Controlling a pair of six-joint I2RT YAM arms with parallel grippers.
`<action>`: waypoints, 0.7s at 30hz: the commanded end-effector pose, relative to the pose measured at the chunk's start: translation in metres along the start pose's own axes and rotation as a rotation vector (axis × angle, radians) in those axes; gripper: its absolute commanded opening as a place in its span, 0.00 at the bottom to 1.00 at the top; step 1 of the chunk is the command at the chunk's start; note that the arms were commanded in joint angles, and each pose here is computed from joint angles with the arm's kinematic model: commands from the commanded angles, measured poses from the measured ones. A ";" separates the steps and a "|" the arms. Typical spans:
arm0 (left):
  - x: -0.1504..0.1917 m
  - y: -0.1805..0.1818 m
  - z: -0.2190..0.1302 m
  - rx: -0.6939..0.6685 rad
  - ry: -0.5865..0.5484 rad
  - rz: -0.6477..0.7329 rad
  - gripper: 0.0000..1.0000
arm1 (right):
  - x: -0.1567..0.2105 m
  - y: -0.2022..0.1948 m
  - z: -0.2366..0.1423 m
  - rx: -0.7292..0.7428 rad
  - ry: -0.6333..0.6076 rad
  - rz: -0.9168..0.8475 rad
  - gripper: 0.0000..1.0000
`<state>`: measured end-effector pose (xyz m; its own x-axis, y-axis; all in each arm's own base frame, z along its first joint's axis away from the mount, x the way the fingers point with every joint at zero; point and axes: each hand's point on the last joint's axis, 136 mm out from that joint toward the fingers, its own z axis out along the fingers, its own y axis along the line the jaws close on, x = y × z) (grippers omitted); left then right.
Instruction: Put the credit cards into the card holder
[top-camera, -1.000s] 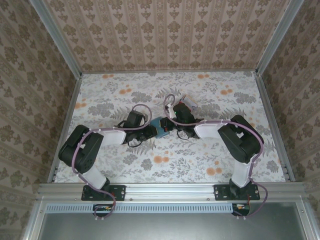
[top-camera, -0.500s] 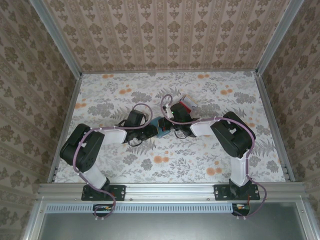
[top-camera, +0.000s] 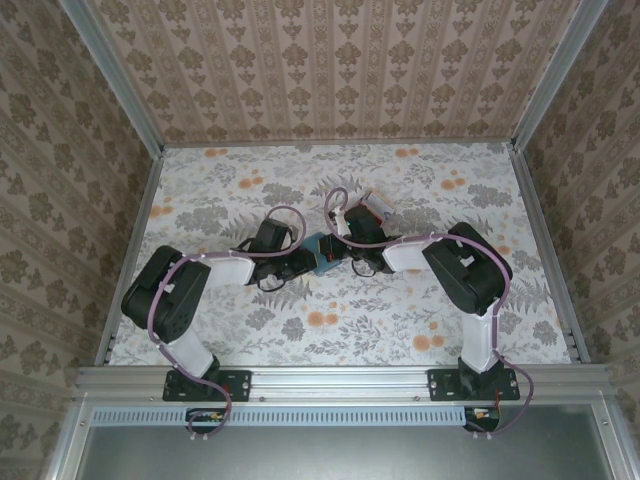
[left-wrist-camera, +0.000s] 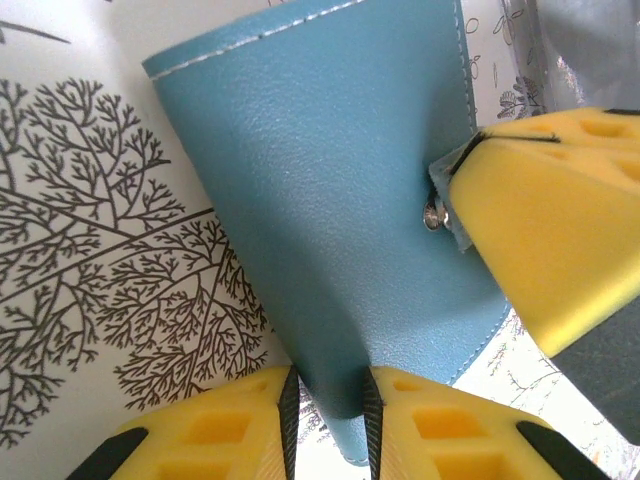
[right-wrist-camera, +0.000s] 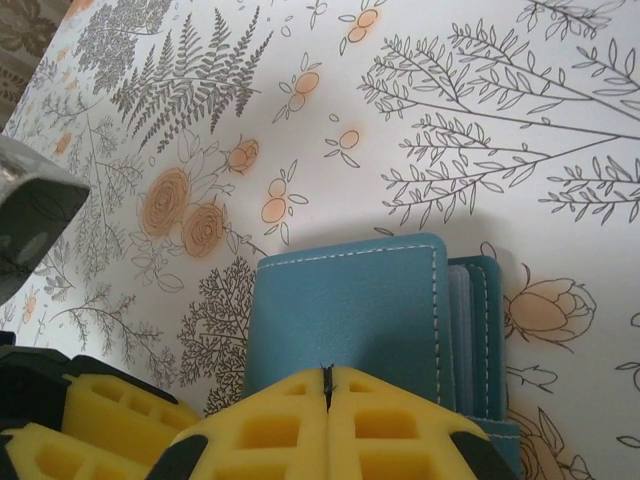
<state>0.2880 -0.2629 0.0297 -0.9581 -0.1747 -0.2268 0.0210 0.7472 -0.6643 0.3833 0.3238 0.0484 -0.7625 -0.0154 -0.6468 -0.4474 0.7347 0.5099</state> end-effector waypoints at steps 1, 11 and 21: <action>-0.002 -0.001 0.004 0.001 0.008 0.018 0.26 | 0.006 0.004 -0.002 -0.031 0.021 0.007 0.00; -0.002 -0.004 0.005 0.009 0.012 0.022 0.26 | 0.021 -0.002 0.003 0.003 0.054 -0.021 0.00; -0.002 -0.003 0.007 0.011 0.012 0.020 0.26 | 0.073 -0.027 0.005 0.135 0.119 -0.102 0.00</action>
<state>0.2883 -0.2650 0.0286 -0.9607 -0.1699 -0.2196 0.0214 0.7434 -0.6686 0.3792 0.3252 0.0445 -0.6928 -0.0437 -0.7198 -0.4953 0.7544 0.4309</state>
